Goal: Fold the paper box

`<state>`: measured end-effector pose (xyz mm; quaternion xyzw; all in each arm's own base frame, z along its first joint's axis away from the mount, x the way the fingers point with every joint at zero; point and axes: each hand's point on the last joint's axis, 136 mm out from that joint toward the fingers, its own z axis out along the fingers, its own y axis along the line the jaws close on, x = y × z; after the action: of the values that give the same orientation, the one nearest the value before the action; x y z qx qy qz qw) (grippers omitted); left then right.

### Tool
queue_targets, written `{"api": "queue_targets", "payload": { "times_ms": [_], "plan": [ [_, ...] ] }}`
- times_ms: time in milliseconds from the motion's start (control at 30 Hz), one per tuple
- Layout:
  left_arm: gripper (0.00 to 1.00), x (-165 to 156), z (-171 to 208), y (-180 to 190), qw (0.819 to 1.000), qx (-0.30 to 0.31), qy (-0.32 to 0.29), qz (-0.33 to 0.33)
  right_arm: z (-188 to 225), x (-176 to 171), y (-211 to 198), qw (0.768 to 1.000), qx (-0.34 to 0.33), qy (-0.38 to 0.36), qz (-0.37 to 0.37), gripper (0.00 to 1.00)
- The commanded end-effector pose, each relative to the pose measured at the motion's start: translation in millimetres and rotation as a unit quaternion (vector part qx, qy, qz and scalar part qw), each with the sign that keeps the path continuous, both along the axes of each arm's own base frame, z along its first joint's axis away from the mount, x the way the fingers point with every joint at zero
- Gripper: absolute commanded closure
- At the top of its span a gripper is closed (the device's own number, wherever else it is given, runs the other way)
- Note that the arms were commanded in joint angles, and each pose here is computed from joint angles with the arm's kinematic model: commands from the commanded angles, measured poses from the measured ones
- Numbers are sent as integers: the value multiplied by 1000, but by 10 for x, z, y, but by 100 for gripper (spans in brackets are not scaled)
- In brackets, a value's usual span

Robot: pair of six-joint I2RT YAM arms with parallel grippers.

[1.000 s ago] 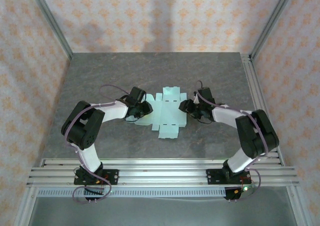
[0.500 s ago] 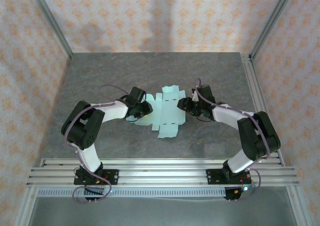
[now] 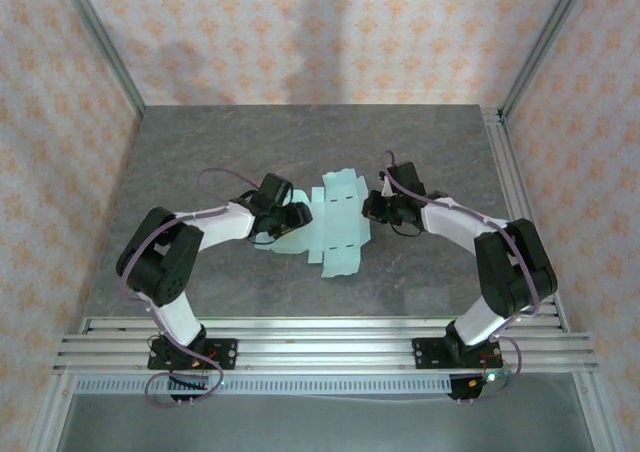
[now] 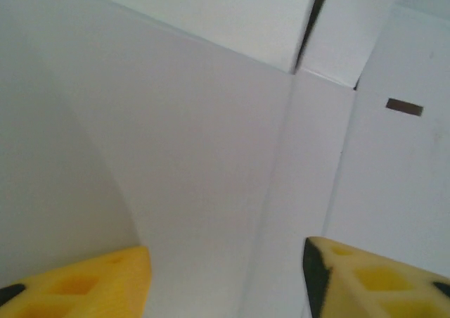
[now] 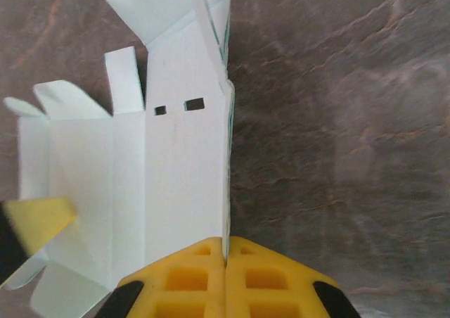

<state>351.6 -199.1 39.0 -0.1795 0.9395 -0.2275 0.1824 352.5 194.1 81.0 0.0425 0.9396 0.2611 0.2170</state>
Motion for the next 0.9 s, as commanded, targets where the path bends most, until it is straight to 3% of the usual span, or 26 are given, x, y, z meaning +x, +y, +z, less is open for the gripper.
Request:
{"api": "queue_targets", "payload": {
  "times_ms": [0, 233, 500, 733, 867],
  "plan": [
    [32, -168, 94, 292, 998, 66, 12, 5, -62, -60, -267, 994, -105, 18, 29, 100],
    [23, -166, 149, 243, 998, 57, 13, -6, -22, -66, -549, 962, -262, 59, 38, 100],
    [20, -173, 147, 244, 998, 57, 14, -6, -1, 21, -607, 901, -429, 65, 25, 100],
    [19, -190, 179, 280, 998, 66, 12, -9, 54, 165, -447, 847, -531, 17, 20, 100],
    [18, -200, 188, 289, 998, 66, 10, -8, -22, 207, -338, 829, -559, 1, 23, 100]
  ]
}}
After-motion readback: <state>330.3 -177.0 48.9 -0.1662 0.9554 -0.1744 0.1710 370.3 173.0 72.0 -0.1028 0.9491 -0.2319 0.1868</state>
